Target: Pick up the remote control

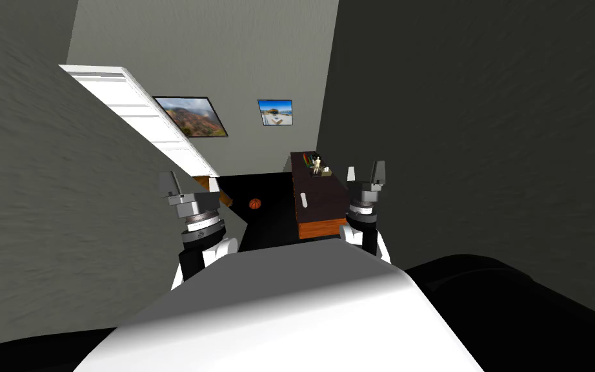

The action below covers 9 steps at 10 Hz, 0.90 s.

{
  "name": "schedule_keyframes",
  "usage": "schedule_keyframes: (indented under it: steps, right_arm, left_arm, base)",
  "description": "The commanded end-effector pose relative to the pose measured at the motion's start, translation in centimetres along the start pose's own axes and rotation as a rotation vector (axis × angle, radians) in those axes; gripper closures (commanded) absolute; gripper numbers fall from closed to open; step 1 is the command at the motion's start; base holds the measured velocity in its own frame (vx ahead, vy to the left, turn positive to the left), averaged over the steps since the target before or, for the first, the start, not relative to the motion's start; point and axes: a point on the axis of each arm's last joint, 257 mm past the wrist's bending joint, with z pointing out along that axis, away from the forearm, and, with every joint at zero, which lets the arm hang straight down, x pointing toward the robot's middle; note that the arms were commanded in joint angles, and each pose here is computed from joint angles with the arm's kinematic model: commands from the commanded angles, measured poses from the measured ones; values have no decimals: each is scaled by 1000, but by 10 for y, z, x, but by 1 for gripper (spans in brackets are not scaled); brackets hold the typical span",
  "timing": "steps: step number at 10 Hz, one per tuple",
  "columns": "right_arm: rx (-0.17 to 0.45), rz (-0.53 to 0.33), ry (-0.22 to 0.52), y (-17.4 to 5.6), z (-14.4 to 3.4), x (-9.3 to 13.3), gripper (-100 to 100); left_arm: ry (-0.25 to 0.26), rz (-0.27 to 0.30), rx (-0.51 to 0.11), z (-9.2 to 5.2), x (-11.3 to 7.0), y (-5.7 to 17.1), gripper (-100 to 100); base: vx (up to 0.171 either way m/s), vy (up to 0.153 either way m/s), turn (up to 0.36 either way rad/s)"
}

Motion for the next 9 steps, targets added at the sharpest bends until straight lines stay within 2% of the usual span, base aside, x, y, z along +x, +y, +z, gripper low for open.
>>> schedule_keyframes:
  steps: [1, 5, 9]
  right_arm:
    - [32, -15, 28, -13, -2, -1, -100]
    - [145, -55, 44, -56, -11, -18, -100]
    - [319, -93, -1, -117, -29, -59, -100]
  left_arm:
    - [0, 0, 0, 0, 0, 0, 0]
    - [0, 0, 0, 0, 0, 0, 0]
    - [0, 0, 0, 0, 0, 0, 0]
  base:
    - [1, 65, -35]
    - [4, 154, -60]
    - [14, 196, -81]
